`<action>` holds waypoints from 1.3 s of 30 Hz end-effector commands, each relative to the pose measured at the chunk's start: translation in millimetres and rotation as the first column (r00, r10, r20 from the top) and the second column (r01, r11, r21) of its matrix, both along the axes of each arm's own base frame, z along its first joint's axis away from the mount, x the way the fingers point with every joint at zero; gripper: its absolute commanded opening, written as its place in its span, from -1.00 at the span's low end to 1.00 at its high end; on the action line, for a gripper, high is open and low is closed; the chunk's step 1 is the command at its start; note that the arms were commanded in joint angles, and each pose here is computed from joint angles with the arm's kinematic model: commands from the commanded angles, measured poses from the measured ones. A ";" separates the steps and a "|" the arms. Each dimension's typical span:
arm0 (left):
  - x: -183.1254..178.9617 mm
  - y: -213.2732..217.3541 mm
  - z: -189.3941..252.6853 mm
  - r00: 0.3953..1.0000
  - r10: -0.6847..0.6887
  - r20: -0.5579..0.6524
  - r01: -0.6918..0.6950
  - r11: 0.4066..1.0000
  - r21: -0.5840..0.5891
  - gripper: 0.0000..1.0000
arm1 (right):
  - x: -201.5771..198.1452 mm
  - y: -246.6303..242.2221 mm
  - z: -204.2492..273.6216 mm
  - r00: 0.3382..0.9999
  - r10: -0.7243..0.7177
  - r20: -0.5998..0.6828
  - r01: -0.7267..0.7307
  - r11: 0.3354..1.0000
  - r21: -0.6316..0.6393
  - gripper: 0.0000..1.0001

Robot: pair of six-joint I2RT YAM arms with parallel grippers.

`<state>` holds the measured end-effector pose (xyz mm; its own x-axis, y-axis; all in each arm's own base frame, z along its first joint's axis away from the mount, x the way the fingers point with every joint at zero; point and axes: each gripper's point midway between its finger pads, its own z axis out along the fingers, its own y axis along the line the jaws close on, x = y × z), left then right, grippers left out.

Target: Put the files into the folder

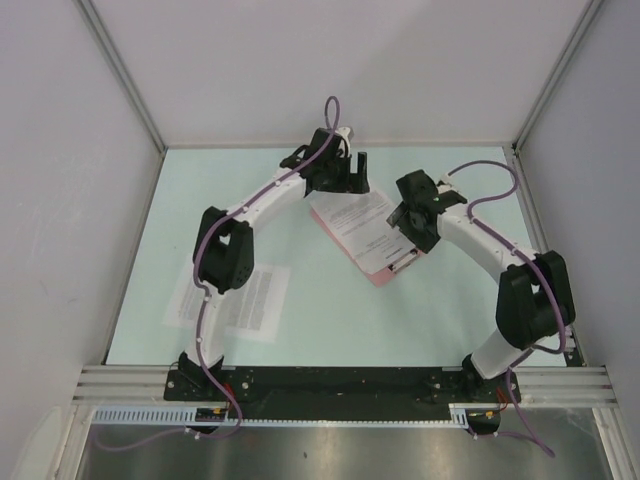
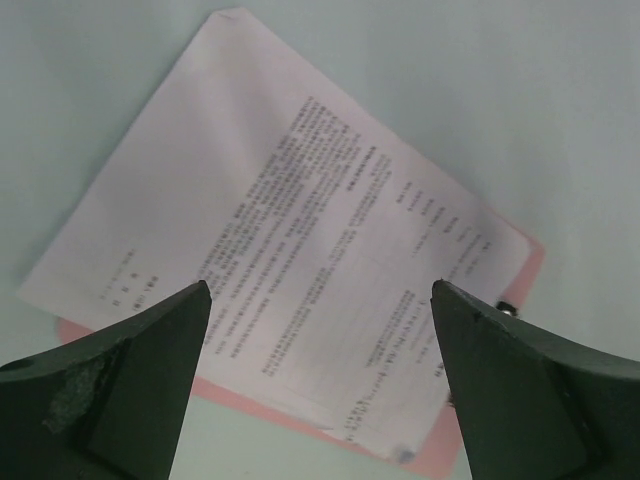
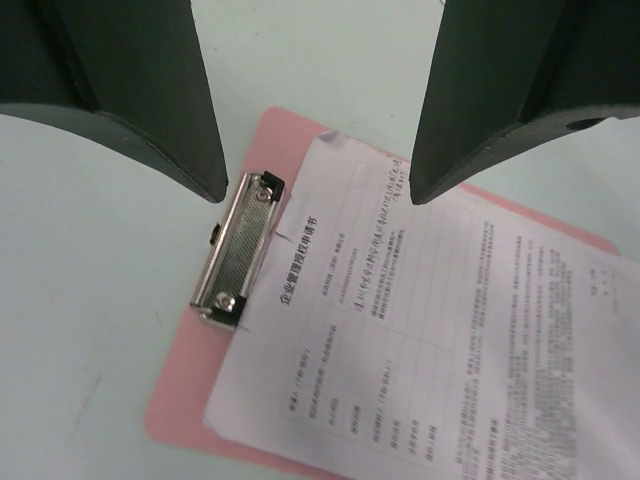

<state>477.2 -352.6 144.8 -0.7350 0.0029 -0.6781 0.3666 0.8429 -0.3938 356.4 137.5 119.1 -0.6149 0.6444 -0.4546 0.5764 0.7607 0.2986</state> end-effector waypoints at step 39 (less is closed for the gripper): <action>-36.3 13.4 -103.2 0.978 0.043 -0.206 -0.034 0.998 0.044 0.63 | -29.8 -17.1 -97.9 0.913 -0.360 -0.192 0.343 0.932 -0.118 0.01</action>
<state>450.8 -343.7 38.6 -0.8496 -0.0017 -0.5274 0.2650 0.8631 -0.4298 326.0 130.9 22.2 -0.4841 0.7951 -0.3652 0.8305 0.5490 0.0942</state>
